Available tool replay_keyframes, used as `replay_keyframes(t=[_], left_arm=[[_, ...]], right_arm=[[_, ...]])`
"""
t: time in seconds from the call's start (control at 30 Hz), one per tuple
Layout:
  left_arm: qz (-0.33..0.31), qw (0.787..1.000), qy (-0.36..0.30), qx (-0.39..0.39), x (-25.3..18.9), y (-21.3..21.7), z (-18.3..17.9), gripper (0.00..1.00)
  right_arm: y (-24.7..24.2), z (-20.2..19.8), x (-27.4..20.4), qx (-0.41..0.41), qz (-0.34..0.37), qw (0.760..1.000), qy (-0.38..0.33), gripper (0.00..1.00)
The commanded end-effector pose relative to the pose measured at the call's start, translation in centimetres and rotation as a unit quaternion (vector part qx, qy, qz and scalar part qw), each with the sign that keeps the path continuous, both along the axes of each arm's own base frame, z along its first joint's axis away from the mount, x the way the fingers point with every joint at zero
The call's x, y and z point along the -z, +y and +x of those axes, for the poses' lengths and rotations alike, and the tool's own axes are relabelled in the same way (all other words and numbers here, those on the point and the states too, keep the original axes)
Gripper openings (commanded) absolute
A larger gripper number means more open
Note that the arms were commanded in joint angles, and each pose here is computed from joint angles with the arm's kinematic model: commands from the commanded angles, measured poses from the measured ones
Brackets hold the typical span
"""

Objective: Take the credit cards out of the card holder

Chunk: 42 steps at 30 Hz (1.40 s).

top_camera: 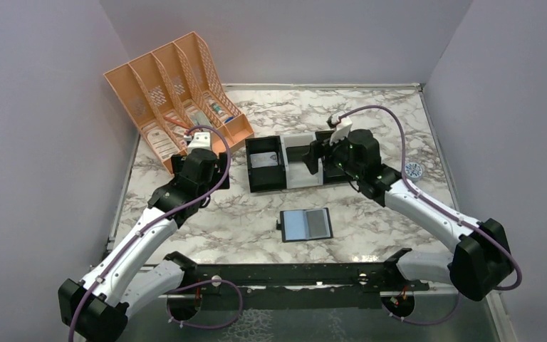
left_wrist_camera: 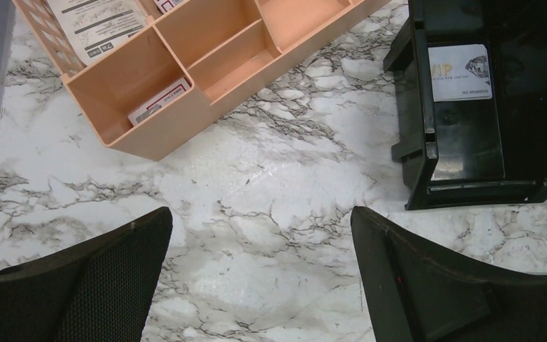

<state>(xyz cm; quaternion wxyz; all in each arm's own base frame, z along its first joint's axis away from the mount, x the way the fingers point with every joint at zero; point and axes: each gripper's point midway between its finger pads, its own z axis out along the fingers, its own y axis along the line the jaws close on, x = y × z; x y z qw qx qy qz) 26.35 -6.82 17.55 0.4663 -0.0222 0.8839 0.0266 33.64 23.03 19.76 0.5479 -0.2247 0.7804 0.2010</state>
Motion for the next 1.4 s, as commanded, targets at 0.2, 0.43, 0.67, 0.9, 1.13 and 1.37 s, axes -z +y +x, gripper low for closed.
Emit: replay_keyframes(t=[0.2, 0.43, 0.67, 0.9, 1.13, 1.37], left_arm=[[-0.014, 1.000, -0.025, 0.001, -1.2, 0.5, -0.7, 0.99], [-0.025, 0.999, -0.033, 0.009, -1.9, 0.3, -1.0, 0.99], [-0.033, 0.998, -0.050, 0.007, -2.7, 0.6, -1.3, 0.99], [-0.034, 0.999, -0.040, 0.014, -2.4, 0.2, -1.2, 0.99], [-0.039, 0.998, -0.036, 0.021, -2.2, -0.1, -1.2, 0.99], [-0.173, 0.960, -0.024, 0.217, -2.9, -9.1, -2.0, 0.99]], right_arm=[[0.9, -10.2, 6.1, 0.037, 0.065, 0.967, 0.243, 0.72], [2.1, -14.0, 10.1, 0.087, -0.046, 0.960, 0.263, 0.59], [4.0, -15.1, 13.7, 0.111, -0.111, 0.948, 0.278, 0.62], [5.4, -15.3, 14.1, 0.080, -0.127, 0.949, 0.276, 0.67], [5.3, -14.9, 14.7, 0.089, -0.152, 0.947, 0.268, 0.68], [2.9, -13.9, 13.1, 0.139, -0.135, 0.953, 0.231, 0.68]])
